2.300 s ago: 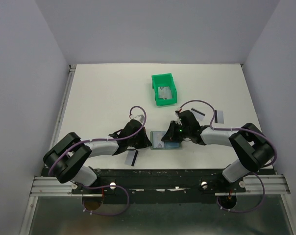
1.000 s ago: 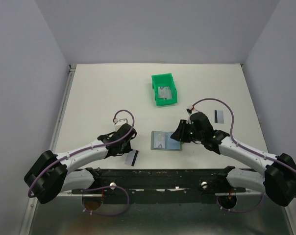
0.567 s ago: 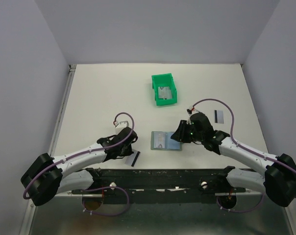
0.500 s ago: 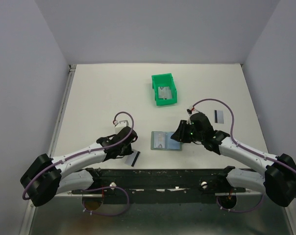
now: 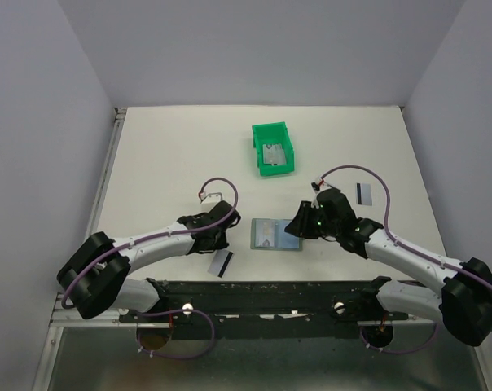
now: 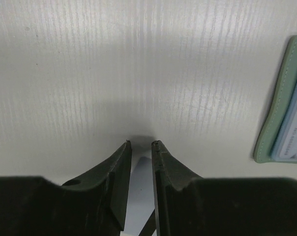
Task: Put the credit cards into the card holder
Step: Move the credit card to the corner of the board.
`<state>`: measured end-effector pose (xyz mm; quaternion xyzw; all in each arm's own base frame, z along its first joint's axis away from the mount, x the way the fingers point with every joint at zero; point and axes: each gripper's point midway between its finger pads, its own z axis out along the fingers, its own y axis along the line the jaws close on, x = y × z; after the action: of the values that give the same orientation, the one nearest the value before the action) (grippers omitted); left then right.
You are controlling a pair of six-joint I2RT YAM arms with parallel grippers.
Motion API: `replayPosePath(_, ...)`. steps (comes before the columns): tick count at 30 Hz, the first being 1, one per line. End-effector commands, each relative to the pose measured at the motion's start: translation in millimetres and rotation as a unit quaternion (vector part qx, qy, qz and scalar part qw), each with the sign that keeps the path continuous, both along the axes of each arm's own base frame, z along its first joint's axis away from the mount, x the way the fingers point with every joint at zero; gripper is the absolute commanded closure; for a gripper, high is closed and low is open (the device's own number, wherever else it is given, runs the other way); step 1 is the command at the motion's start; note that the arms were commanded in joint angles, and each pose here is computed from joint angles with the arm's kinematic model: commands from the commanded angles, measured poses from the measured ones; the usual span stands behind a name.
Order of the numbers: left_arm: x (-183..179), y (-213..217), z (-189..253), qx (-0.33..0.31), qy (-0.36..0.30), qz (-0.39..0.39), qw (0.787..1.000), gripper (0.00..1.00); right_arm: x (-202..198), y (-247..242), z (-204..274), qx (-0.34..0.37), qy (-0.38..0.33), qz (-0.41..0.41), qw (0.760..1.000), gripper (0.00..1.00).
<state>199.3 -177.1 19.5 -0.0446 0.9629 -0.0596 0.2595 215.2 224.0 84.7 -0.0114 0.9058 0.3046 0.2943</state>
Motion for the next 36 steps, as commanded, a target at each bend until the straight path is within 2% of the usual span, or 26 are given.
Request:
replayPosePath(1, -3.2, 5.4, -9.3, 0.015, 0.005, -0.003, 1.0, 0.64, -10.1, -4.8, -9.4, -0.01, 0.015, 0.003, 1.0, 0.59)
replayPosePath(14, -50.8, -2.4, -19.5, 0.003, 0.042, -0.002, 0.999, 0.71, -9.8, -3.5, -10.4, -0.006, 0.016, 0.002, 1.0, 0.59)
replayPosePath(36, -71.7, 9.1, -18.1, -0.022, 0.049, 0.016, 0.998, 0.75, -12.5, -4.6, -9.3, -0.002, 0.018, 0.0, 1.0, 0.59)
